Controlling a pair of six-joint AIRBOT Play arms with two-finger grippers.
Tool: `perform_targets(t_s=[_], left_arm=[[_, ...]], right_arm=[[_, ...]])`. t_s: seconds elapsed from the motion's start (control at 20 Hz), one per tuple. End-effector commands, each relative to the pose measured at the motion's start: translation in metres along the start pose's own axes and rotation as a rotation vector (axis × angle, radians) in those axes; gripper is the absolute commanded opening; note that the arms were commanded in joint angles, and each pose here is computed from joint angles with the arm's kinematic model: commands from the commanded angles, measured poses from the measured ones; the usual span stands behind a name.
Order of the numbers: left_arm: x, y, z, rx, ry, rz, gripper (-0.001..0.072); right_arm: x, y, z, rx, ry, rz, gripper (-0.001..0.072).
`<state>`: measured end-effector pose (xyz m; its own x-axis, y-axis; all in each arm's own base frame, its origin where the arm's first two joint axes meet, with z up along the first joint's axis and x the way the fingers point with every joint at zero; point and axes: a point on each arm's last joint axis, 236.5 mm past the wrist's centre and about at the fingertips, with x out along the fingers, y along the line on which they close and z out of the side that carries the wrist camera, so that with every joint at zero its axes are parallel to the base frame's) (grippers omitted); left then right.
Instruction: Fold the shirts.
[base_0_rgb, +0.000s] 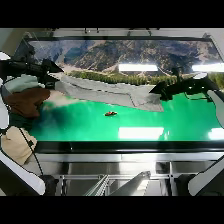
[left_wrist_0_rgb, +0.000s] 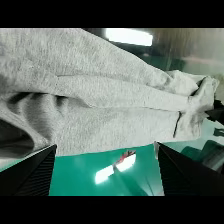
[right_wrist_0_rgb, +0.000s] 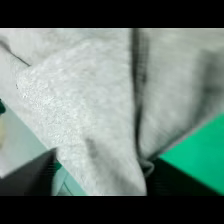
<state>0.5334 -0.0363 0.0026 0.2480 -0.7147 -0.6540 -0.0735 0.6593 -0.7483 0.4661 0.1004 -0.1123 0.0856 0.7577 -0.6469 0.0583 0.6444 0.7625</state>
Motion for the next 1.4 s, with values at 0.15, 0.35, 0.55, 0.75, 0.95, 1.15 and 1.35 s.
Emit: perform_targets(t_s=[0.15,0.35,0.55,0.75,0.95,1.15,1.35], left_arm=[[0.019,0.022,-0.014,-0.047,0.082,-0.005,0.0701],[0.008,0.041,-0.022,-0.098,0.117,-0.028,0.0701],[-0.025,0.005,0.001,-0.052,0.002,-0.179,0.0655],[-0.033,-0.041,-0.004,0.106,-0.009,-0.237,-0.0004],[0.024,-0.106,-0.041,0.234,0.127,-0.265,-0.0004],[0.13,-0.169,-0.105,0.403,0.268,-0.19,-0.0004],[0.221,-0.175,-0.119,0.572,0.154,0.099,0.0015]], right_arm=[[0.023,0.015,-0.003,0.013,0.02,0.037,0.0017],[0.015,0.001,-0.003,0.04,0.018,0.008,0.0017],[0.0,-0.006,-0.006,0.058,0.029,0.022,0.0016],[-0.047,-0.014,0.0,0.083,-0.025,0.043,0.0016],[-0.102,0.0,0.003,0.019,-0.087,0.056,0.0016],[-0.124,0.053,-0.007,-0.092,-0.088,0.119,0.0017],[-0.131,0.121,-0.011,-0.196,-0.118,0.214,0.0017]])
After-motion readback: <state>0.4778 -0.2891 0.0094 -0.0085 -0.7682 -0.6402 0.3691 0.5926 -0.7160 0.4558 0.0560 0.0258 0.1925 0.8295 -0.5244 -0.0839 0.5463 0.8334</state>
